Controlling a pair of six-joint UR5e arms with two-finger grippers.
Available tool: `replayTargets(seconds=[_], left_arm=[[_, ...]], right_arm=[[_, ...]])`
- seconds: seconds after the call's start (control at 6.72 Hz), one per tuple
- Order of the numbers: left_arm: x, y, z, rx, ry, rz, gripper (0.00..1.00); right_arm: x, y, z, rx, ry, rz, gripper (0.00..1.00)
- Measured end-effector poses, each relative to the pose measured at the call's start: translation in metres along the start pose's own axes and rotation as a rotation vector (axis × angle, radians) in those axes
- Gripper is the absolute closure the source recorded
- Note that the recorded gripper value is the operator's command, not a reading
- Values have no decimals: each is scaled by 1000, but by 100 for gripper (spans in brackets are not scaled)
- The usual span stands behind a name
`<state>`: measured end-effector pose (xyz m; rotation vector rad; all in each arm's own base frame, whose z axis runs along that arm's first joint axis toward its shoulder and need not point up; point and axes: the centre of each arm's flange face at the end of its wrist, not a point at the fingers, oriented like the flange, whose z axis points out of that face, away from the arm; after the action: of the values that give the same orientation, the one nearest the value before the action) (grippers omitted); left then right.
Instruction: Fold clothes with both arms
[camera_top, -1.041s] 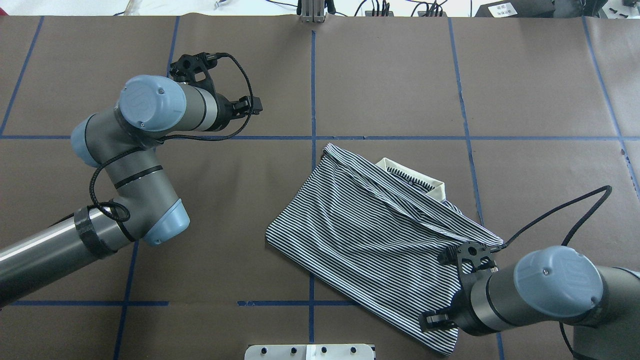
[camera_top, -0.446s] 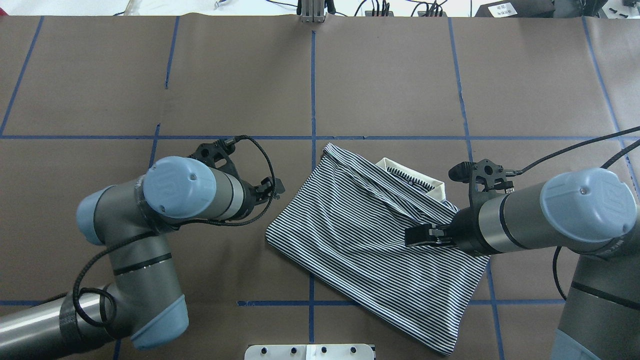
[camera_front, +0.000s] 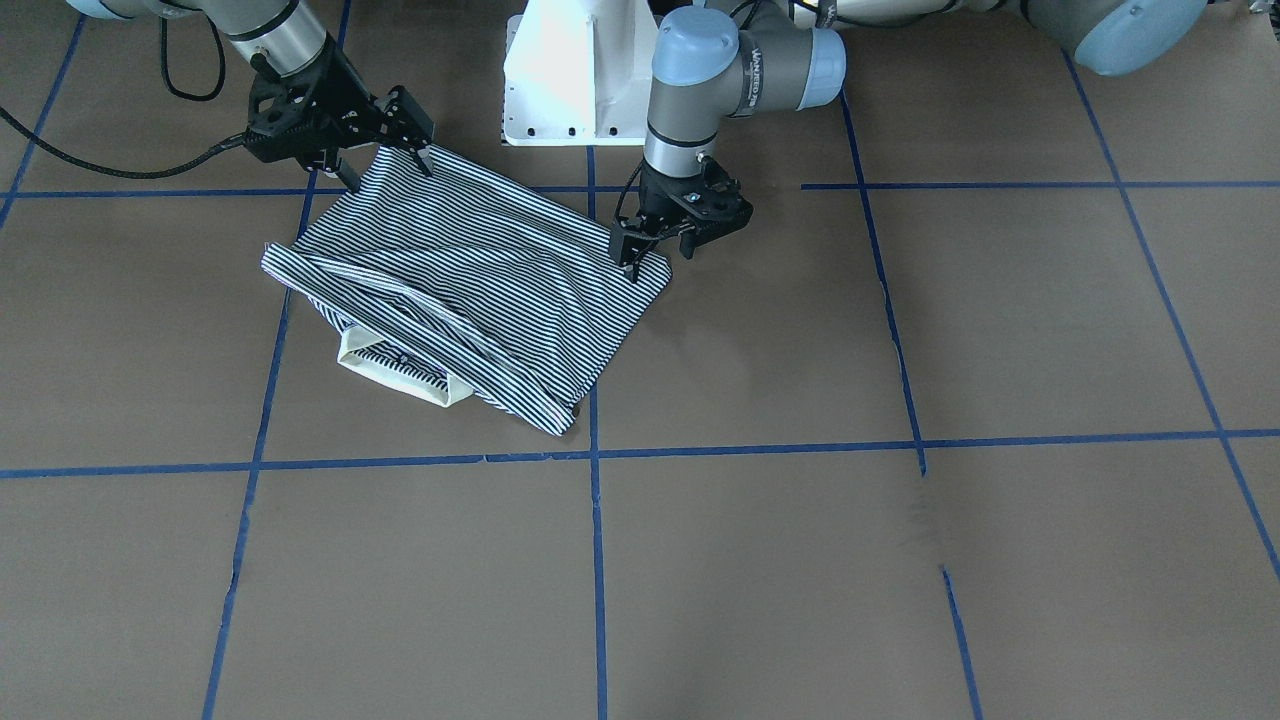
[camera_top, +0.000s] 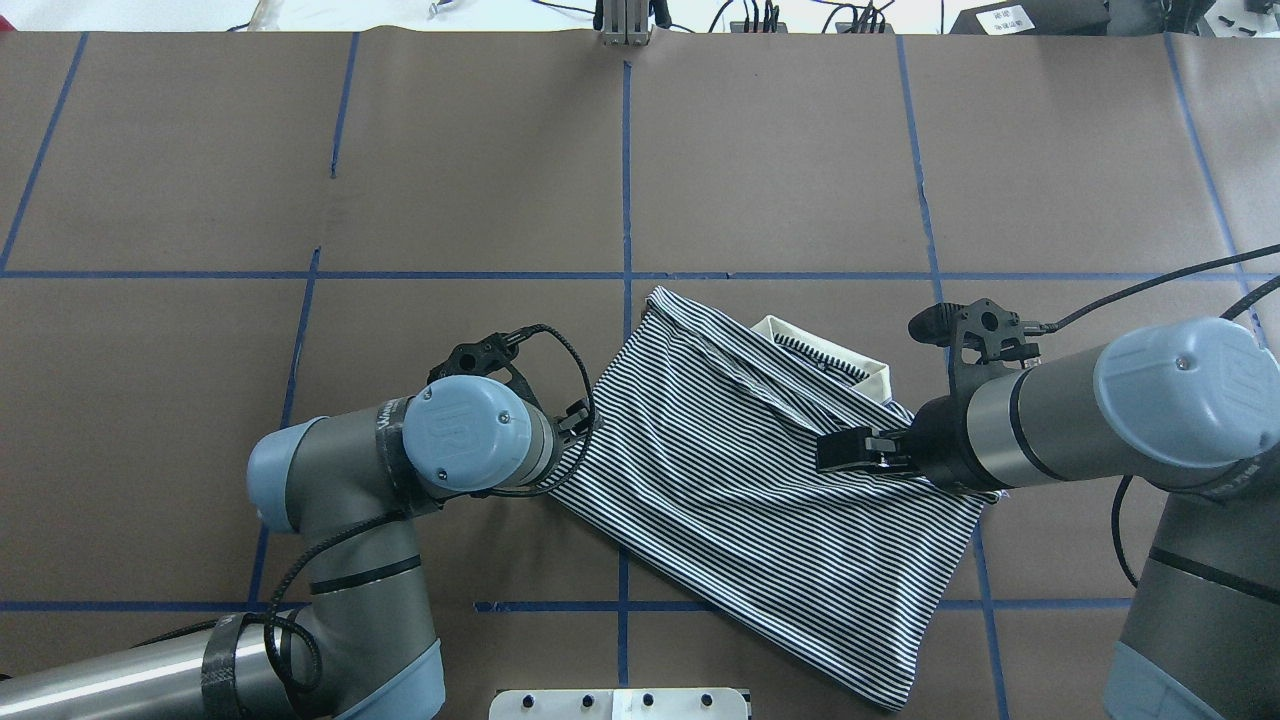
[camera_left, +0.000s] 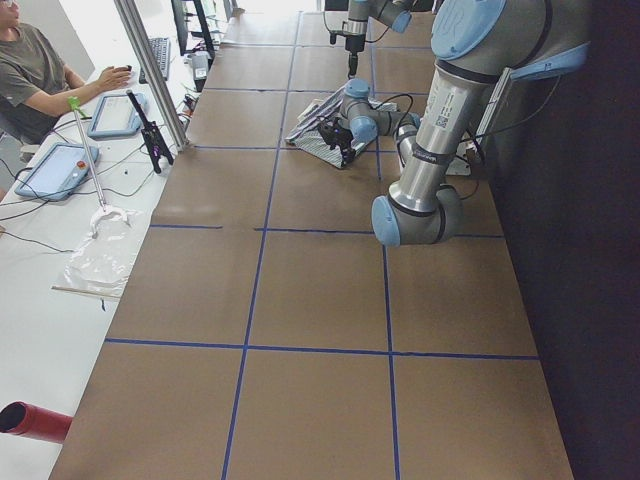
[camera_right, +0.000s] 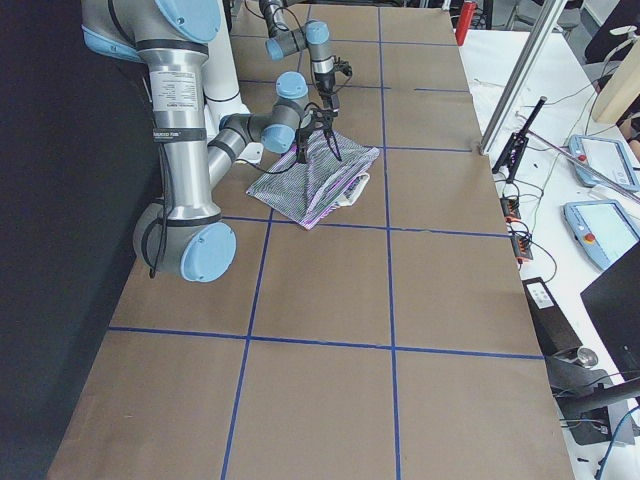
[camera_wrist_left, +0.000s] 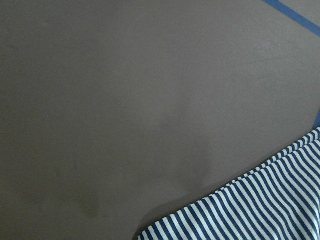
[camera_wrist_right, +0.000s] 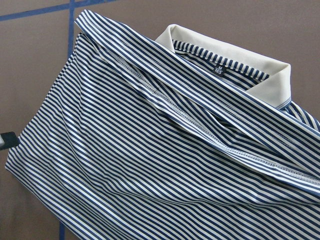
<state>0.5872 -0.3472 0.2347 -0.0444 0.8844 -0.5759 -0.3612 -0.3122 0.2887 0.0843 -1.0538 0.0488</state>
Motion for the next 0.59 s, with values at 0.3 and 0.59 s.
replayTargets(seconds=[0.3, 0.59], left_arm=[[2, 1, 11, 7, -17, -24, 12], [1, 3, 13, 6, -24, -29, 12]], right_arm=[[1, -2, -1, 4, 0, 4, 0], [1, -2, -2, 5, -1, 10, 0]])
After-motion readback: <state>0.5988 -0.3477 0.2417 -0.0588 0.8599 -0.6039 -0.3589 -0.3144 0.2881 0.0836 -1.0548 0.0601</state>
